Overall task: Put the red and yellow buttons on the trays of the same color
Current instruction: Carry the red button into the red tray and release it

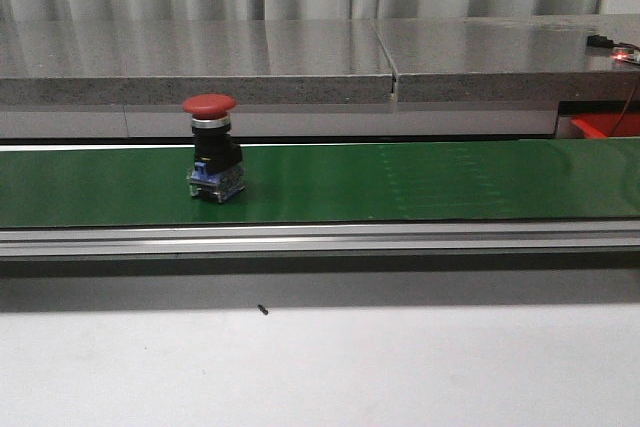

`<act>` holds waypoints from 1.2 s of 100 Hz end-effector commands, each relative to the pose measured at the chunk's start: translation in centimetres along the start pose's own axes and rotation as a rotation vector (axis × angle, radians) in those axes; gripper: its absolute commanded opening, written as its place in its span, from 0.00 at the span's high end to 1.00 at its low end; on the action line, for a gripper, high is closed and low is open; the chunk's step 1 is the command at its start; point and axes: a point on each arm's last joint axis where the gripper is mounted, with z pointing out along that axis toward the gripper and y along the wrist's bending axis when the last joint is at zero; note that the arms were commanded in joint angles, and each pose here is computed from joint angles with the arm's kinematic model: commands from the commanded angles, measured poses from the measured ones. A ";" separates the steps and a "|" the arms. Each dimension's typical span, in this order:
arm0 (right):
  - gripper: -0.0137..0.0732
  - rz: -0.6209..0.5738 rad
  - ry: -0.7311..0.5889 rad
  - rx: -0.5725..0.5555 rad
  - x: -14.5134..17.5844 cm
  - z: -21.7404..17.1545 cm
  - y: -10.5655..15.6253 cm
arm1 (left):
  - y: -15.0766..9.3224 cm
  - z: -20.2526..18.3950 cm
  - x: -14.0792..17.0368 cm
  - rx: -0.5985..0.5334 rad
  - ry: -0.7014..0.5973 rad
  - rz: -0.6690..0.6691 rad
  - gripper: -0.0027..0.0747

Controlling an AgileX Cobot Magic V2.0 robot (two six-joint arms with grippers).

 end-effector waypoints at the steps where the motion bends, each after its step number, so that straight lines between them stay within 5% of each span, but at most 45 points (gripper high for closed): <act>1: 0.64 0.001 -0.108 0.022 -1.2 -1.7 -1.3 | -0.1 -0.4 -1.2 0.014 -0.076 -0.005 0.99; 98: 0.63 0.065 -0.077 0.031 -3.9 9.1 -4.1 | -0.1 -0.4 -1.2 0.014 -0.076 -0.005 0.99; 120: 0.37 0.065 -0.086 0.033 -4.0 9.1 -4.1 | -0.1 -0.4 -1.2 0.014 -0.076 -0.005 0.99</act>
